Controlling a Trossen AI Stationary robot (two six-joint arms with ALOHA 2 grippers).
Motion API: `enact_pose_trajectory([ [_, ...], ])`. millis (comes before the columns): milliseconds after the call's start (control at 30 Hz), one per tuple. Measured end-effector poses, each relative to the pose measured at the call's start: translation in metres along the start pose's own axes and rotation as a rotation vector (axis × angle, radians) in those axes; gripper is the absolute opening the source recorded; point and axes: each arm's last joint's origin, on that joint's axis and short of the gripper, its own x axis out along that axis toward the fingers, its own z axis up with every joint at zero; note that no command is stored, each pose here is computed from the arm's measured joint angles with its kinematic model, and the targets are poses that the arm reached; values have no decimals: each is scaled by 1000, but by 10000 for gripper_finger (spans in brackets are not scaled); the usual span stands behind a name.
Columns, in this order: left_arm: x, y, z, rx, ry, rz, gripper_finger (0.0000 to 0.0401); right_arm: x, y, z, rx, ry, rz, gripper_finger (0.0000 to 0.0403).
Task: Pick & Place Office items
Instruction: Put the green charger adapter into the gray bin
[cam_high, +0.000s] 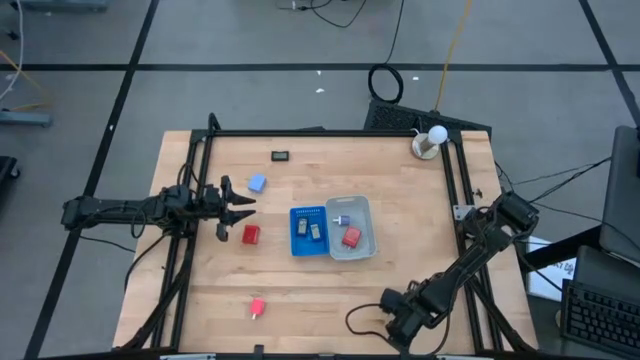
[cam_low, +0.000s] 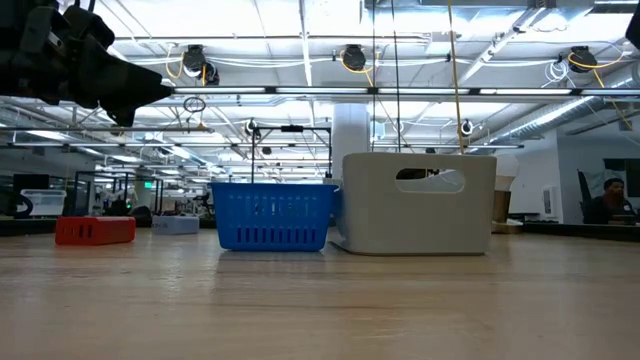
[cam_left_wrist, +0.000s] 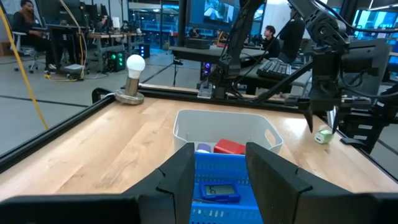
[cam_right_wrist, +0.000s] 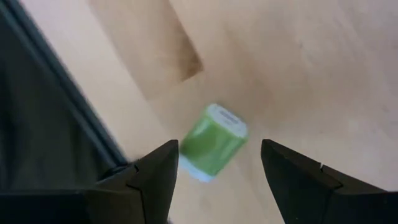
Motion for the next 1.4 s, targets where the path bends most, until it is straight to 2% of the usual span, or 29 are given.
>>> enact_pose_trajectory([
  [500, 0, 0, 0, 0, 0, 0, 145, 16, -20, 5, -124, 1, -17, 221],
  [833, 0, 0, 0, 0, 0, 0, 145, 16, -22, 5, -140, 17, -36, 218],
  [967, 0, 0, 0, 0, 0, 0, 145, 16, -23, 4, -140, 22, -49, 197],
  [1233, 0, 0, 0, 0, 0, 0, 145, 16, -24, 4, -162, 28, -58, 127],
  [1400, 0, 0, 0, 0, 0, 0, 145, 13, -25, 4, -175, 34, -57, 127],
])
